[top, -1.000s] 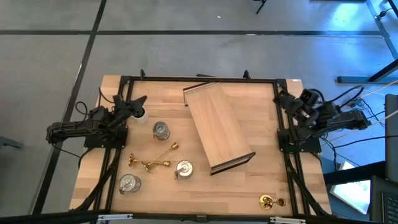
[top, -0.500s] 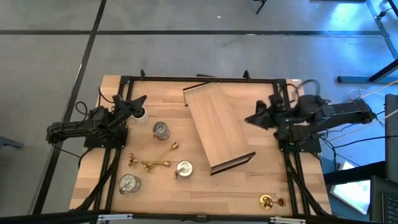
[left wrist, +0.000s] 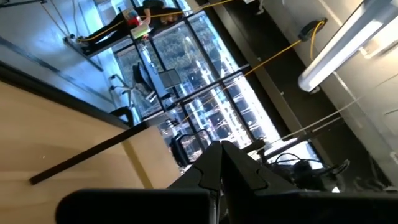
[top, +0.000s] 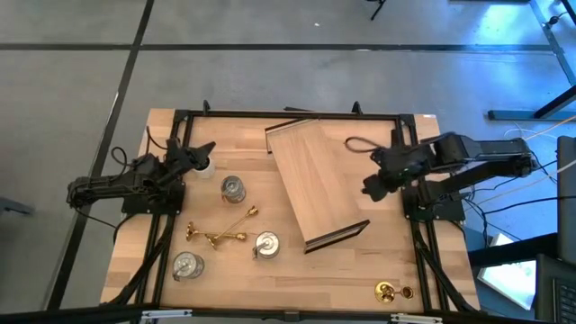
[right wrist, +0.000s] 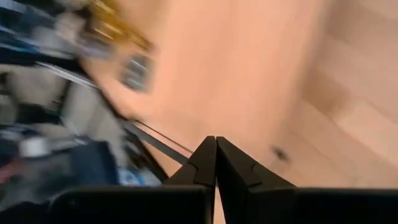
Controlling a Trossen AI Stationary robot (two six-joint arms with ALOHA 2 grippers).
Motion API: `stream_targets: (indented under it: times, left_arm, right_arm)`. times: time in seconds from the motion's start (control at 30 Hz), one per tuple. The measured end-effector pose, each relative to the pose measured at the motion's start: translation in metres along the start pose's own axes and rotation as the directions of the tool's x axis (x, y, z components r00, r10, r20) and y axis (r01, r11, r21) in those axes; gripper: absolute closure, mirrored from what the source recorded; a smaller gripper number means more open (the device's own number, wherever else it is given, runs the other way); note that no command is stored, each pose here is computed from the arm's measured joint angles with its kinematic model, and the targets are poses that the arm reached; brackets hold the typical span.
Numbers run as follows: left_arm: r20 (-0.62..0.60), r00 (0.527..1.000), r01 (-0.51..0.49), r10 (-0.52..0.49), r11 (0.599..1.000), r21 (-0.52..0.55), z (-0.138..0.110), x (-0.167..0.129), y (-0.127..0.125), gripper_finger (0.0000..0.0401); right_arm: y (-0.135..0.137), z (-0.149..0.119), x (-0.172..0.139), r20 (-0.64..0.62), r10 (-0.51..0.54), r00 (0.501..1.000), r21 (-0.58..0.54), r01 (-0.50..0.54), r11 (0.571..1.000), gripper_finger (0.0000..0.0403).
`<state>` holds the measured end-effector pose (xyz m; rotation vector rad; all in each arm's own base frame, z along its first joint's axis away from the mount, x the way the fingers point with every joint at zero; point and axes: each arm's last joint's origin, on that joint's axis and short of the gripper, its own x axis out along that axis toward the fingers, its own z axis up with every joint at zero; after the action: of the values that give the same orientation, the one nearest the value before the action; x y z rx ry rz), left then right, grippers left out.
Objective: Pick & Place candle stick holders
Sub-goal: Adjust the shelf
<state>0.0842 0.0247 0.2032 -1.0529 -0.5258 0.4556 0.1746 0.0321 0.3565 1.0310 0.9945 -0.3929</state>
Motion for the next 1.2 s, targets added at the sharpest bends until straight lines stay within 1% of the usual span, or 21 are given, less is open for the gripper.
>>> stream_targets:
  times: [0.1, 0.17, 0.27, 0.4, 0.6, 0.7, 0.83, 0.97, 1.1, 1.2]
  left_arm:
    - [-0.007, 1.0, -0.013, 0.013, 1.0, -0.001, -0.001, 0.0, 0.001, 0.0397]
    - [-0.008, 1.0, -0.013, 0.013, 1.0, 0.0, -0.001, 0.0, 0.001, 0.0397]
    - [-0.008, 1.0, -0.013, 0.013, 1.0, -0.002, -0.001, 0.0, 0.001, 0.0397]
    - [-0.021, 1.0, -0.006, 0.005, 1.0, -0.014, -0.001, 0.0, 0.001, 0.0397]
    - [-0.037, 0.999, 0.003, -0.004, 1.0, -0.018, -0.002, 0.0, 0.001, 0.0397]
    - [-0.037, 0.999, 0.003, -0.004, 1.0, -0.019, -0.002, 0.0, 0.001, 0.0397]
    - [-0.044, 0.999, 0.008, -0.009, 1.0, -0.019, -0.002, 0.0, 0.001, 0.0397]
    - [-0.054, 0.998, 0.013, -0.014, 1.0, -0.019, -0.002, 0.0, 0.001, 0.0397]
    - [-0.054, 0.998, 0.013, -0.014, 1.0, -0.019, -0.002, 0.0, 0.0, 0.0397]
    - [-0.059, 0.998, 0.015, -0.017, 1.0, -0.02, -0.002, 0.0, 0.0, 0.0397]
  right_arm:
    - [-0.007, -0.002, 0.01, -0.095, -0.143, 0.985, 0.053, 0.149, 0.987, 0.0391]
    - [-0.01, -0.003, 0.018, -0.136, -0.242, 0.961, 0.08, 0.254, 0.964, 0.0391]
    - [-0.012, -0.002, 0.034, -0.179, -0.349, 0.92, 0.092, 0.369, 0.925, 0.0391]
    - [-0.008, 0.002, 0.053, -0.179, -0.428, 0.886, 0.105, 0.45, 0.887, 0.0391]
    - [-0.004, 0.008, 0.08, -0.14, -0.534, 0.834, 0.121, 0.55, 0.827, 0.0391]
    - [-0.002, 0.011, 0.093, -0.117, -0.558, 0.821, 0.116, 0.57, 0.814, 0.0391]
    - [0.002, 0.015, 0.108, -0.106, -0.559, 0.822, 0.104, 0.569, 0.816, 0.0391]
    - [0.008, 0.017, 0.121, -0.109, -0.523, 0.846, 0.086, 0.532, 0.843, 0.0391]
    - [0.013, 0.019, 0.129, -0.113, -0.468, 0.876, 0.082, 0.478, 0.874, 0.0391]
    - [0.016, 0.02, 0.13, -0.113, -0.439, 0.891, 0.087, 0.449, 0.889, 0.0391]
